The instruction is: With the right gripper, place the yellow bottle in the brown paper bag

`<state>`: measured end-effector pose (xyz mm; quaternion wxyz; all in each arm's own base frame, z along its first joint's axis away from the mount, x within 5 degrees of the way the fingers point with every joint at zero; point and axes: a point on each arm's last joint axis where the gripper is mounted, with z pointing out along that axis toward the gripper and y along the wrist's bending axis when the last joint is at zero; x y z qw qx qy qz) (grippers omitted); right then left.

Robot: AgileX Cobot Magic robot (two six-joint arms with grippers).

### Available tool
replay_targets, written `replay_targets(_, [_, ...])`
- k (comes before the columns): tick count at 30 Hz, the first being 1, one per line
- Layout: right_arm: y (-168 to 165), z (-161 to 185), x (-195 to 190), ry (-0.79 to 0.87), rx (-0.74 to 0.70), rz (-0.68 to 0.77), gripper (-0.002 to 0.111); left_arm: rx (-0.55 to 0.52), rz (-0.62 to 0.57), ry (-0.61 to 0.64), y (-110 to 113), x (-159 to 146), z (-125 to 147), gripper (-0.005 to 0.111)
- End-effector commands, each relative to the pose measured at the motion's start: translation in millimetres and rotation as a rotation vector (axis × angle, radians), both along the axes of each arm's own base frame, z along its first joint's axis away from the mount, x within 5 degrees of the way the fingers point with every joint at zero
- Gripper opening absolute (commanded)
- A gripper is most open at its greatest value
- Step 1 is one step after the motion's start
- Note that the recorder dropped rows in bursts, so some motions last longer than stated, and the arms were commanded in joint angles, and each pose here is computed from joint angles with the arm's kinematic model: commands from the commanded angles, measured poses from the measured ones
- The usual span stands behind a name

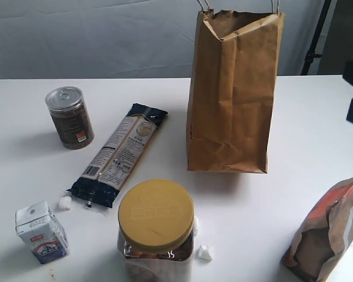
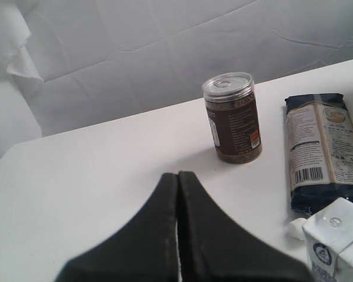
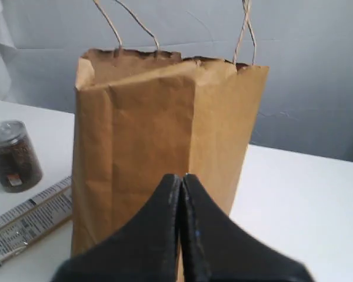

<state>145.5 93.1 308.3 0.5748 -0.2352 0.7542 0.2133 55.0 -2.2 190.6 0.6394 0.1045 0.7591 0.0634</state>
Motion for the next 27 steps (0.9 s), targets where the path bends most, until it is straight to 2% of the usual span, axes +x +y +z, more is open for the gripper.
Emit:
replay_targets(1, [-8.8, -29.0, -2.6, 0.034, -0.057, -0.068, 0.000, -0.008, -0.003, 0.000, -0.2, 0.0, -1.2, 0.000])
replay_targets(4, [-17.7, -47.9, -2.5, 0.086, -0.035, -0.172, 0.000, -0.008, -0.003, 0.000, -0.2, 0.0, -1.2, 0.000])
replay_targets(11, [-22.2, -65.1, -6.2, 0.133, -0.047, -0.204, 0.000, -0.008, -0.003, 0.000, -0.2, 0.0, -1.2, 0.000])
replay_targets(16, [-34.7, -65.6, -13.4, 0.066, -0.017, -0.291, 0.000, -0.008, -0.003, 0.000, -0.2, 0.0, -1.2, 0.000])
replay_targets(22, [-52.9, -56.4, -36.3, -0.162, 0.157, -0.348, 0.000, -0.008, -0.003, 0.000, -0.2, 0.0, -1.2, 0.000])
replay_targets(27, [-63.1, -81.8, -52.7, -0.177, 0.206, -0.368, 0.000, -0.008, -0.003, 0.000, -0.2, 0.0, -1.2, 0.000])
